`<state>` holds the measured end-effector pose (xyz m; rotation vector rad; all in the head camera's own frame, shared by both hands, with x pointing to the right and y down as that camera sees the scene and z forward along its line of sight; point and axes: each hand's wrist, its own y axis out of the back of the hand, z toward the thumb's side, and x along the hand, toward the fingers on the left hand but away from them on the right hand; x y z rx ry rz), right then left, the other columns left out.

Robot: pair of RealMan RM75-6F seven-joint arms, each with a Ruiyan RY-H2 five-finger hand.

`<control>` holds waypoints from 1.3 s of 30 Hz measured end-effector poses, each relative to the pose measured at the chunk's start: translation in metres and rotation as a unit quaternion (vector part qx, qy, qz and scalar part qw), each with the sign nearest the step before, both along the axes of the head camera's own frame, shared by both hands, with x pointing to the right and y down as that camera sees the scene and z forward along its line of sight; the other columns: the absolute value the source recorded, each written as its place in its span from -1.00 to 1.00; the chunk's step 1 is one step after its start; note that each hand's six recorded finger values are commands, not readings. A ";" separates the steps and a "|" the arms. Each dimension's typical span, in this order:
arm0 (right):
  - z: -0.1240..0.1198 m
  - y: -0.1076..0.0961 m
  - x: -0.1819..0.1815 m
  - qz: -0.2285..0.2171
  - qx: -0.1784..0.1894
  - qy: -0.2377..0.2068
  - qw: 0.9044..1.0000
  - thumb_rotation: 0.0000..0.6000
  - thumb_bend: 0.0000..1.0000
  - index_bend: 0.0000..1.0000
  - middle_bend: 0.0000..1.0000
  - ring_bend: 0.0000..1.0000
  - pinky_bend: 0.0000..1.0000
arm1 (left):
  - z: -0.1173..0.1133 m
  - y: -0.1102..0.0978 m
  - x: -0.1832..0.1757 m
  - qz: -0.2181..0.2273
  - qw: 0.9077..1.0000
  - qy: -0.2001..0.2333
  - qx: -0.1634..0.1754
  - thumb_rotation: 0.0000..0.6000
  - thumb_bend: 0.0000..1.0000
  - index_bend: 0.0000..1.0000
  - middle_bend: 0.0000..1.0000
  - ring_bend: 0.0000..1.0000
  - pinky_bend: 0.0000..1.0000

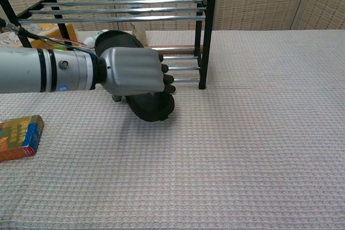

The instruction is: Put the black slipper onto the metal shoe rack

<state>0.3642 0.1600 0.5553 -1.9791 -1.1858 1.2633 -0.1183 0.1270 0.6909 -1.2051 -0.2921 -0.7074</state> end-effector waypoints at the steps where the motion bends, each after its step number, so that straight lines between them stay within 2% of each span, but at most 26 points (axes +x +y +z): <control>1: 0.000 0.000 0.000 0.000 0.000 0.000 1.000 1.00 -0.92 -1.00 -0.99 -0.98 -0.58 | 0.000 -0.002 0.000 0.001 1.000 0.000 0.000 1.00 -0.54 -0.08 -0.14 -0.39 -0.25; 10: 0.002 0.000 -0.001 -0.001 -0.002 -0.002 1.000 1.00 -0.92 -1.00 -0.99 -0.98 -0.58 | 0.002 -0.018 0.000 0.005 1.000 -0.006 0.001 1.00 -0.54 -0.14 -0.21 -0.41 -0.25; 18: 0.002 0.000 0.000 0.001 -0.001 -0.001 1.000 1.00 -0.92 -1.00 -0.99 -0.98 -0.58 | 0.002 -0.038 -0.003 0.005 1.000 -0.016 0.018 1.00 -0.54 -0.25 -0.27 -0.48 -0.25; 22: 0.001 0.000 0.001 0.002 0.000 0.000 1.000 1.00 -0.92 -1.00 -0.99 -0.98 -0.58 | 0.002 -0.040 -0.006 0.002 1.000 -0.017 0.020 1.00 -0.54 -0.35 -0.40 -0.57 -0.25; 32: -0.001 0.002 0.001 0.001 -0.001 0.001 1.000 1.00 -0.92 -1.00 -0.99 -0.98 -0.58 | 0.006 -0.051 -0.014 -0.003 0.999 -0.030 0.045 1.00 -0.54 -0.52 -0.51 -0.64 -0.25; 39: -0.001 0.002 0.000 0.001 -0.001 0.000 1.000 1.00 -0.92 -1.00 -0.99 -0.98 -0.58 | 0.008 -0.050 -0.021 -0.013 0.998 -0.036 0.048 1.00 -0.54 -0.70 -0.72 -0.81 -0.33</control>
